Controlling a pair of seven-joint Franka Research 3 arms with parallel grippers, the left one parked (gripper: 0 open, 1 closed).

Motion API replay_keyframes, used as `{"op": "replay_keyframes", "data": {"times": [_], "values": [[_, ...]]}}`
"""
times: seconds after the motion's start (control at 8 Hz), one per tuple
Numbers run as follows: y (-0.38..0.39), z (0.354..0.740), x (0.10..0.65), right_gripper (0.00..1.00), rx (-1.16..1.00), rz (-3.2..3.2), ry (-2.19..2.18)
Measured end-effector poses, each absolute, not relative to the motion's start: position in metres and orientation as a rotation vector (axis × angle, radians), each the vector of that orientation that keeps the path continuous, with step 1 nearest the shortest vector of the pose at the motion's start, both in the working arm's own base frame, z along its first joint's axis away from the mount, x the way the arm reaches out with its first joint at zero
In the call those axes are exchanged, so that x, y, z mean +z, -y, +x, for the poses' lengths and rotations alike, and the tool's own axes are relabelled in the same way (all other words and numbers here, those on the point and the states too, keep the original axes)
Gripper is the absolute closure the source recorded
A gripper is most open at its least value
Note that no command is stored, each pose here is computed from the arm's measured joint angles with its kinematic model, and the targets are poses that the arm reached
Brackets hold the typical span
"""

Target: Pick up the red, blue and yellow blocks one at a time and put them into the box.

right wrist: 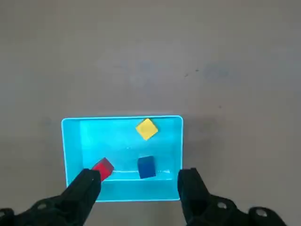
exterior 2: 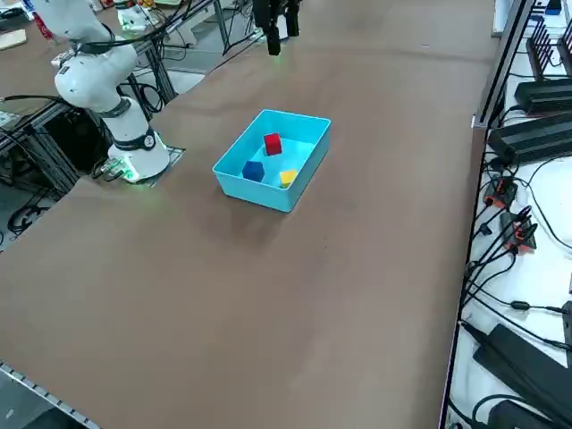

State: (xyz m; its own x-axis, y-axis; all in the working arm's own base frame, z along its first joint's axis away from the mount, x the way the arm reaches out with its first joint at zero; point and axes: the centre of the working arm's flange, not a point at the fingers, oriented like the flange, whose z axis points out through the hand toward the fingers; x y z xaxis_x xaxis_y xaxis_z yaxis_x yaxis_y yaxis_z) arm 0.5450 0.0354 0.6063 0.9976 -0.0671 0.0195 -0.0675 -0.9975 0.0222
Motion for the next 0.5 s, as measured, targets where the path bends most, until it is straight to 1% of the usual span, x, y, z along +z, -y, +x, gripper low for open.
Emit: {"op": "replay_keyframes", "data": {"times": [0.5], "values": [[0.002,0.541,0.615,0.00,0.037,3.117,0.058]]}}
